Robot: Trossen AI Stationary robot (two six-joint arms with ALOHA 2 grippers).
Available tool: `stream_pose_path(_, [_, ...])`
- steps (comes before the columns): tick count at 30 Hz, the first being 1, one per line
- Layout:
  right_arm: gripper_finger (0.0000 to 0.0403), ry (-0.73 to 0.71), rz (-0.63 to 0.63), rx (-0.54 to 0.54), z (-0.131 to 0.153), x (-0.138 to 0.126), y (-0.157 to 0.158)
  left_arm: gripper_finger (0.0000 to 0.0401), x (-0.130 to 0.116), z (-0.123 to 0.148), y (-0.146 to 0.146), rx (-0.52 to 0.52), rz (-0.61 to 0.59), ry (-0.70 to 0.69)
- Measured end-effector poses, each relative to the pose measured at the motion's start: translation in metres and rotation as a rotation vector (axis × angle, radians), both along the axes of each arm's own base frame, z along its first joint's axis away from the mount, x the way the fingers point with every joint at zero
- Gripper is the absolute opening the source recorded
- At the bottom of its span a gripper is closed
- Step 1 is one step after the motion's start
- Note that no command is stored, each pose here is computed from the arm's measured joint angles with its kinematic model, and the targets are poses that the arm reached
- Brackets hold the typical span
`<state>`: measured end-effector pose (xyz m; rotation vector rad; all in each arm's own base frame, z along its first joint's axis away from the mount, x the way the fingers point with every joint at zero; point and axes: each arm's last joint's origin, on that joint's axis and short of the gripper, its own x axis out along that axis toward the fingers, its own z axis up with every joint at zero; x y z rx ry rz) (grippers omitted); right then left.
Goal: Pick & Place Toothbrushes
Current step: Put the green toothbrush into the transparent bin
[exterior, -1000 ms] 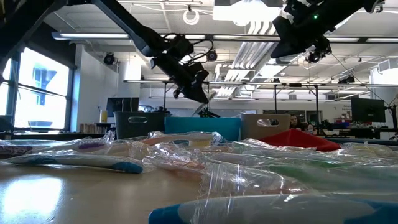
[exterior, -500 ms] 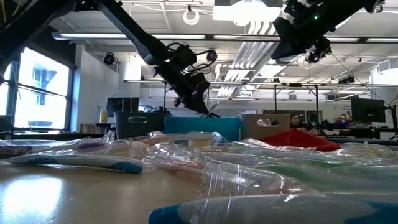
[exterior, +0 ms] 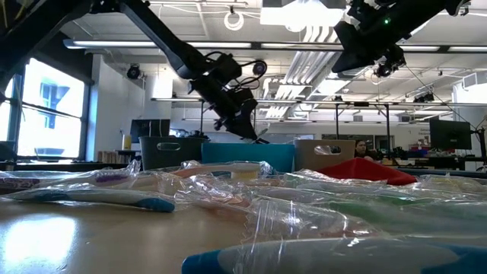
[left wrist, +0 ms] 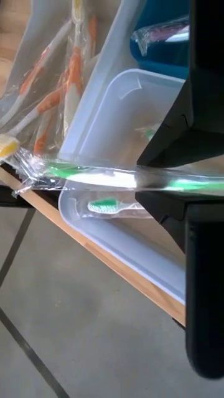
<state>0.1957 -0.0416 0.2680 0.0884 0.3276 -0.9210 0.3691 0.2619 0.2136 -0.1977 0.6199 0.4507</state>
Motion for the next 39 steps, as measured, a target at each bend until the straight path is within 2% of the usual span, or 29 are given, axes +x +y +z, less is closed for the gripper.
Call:
stream_pose_path(9, [0.0005, 0.000, 0.000, 0.000, 0.0000, 0.0001, 0.0000, 0.0134, 0.0036, 0.0012, -0.0036, 0.008, -0.004, -0.013])
stream_pose_path(13, [0.0005, -0.001, 0.000, 0.000, 0.0001, 0.0001, 0.0000, 0.0152, 0.0049, 0.0031, -0.0029, 0.025, -0.006, -0.033])
stream_pose_path(39, [0.0005, -0.001, 0.003, 0.001, 0.0001, 0.0001, 0.0002, 0.0155, 0.0067, 0.0058, -0.0024, 0.043, -0.007, -0.060])
